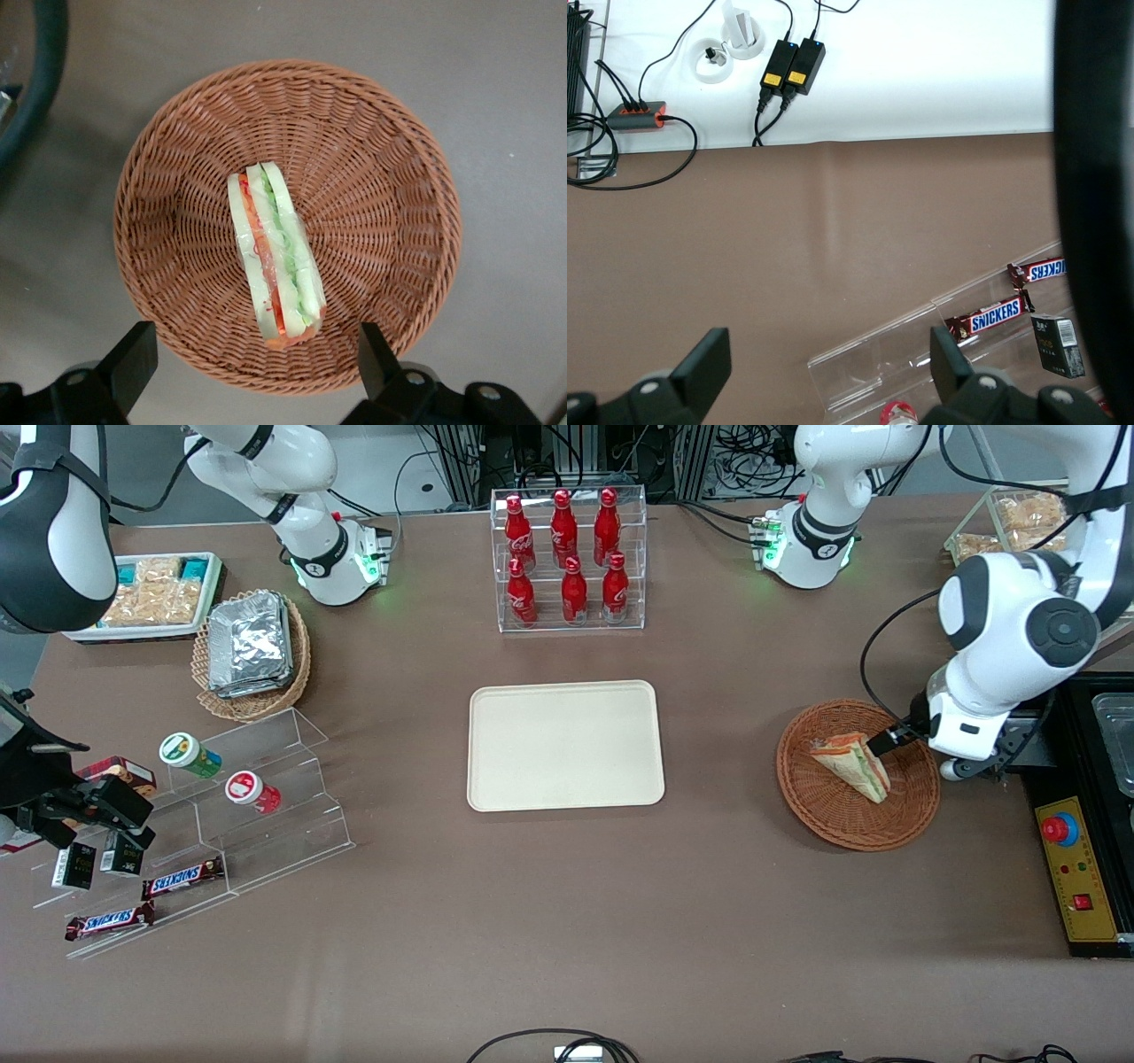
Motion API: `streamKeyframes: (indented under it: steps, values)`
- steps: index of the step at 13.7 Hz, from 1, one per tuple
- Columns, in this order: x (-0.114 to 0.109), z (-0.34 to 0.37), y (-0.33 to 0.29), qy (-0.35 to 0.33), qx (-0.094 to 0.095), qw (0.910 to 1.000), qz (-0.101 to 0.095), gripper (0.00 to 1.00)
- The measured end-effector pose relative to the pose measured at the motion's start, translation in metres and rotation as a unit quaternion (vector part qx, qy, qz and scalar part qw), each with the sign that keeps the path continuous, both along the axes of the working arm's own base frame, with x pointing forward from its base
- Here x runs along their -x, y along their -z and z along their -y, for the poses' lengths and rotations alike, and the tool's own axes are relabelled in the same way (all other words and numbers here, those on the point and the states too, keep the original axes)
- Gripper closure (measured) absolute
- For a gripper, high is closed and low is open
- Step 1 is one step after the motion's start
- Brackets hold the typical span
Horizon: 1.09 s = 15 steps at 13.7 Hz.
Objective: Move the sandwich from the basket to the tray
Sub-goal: 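Lower the open left gripper around the wrapped sandwich in the basket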
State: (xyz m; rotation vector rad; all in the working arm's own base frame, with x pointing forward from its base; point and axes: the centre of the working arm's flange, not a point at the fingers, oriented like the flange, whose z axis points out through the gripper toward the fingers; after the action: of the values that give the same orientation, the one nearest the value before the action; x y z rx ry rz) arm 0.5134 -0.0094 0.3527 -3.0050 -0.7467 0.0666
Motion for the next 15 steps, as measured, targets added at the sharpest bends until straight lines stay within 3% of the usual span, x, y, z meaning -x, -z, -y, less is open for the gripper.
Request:
streamKeyframes:
  steps: [3,5,12,15]
  values:
    - [0.016,0.0,0.034,-0.028,0.002,0.9995,0.017,0.0]
    - [0.024,0.001,0.05,-0.047,0.002,0.9987,0.018,0.0]
    - [0.029,0.002,0.092,-0.085,0.01,0.9957,0.035,0.0]
    - [0.032,0.003,0.112,-0.095,0.013,0.995,0.029,0.0]
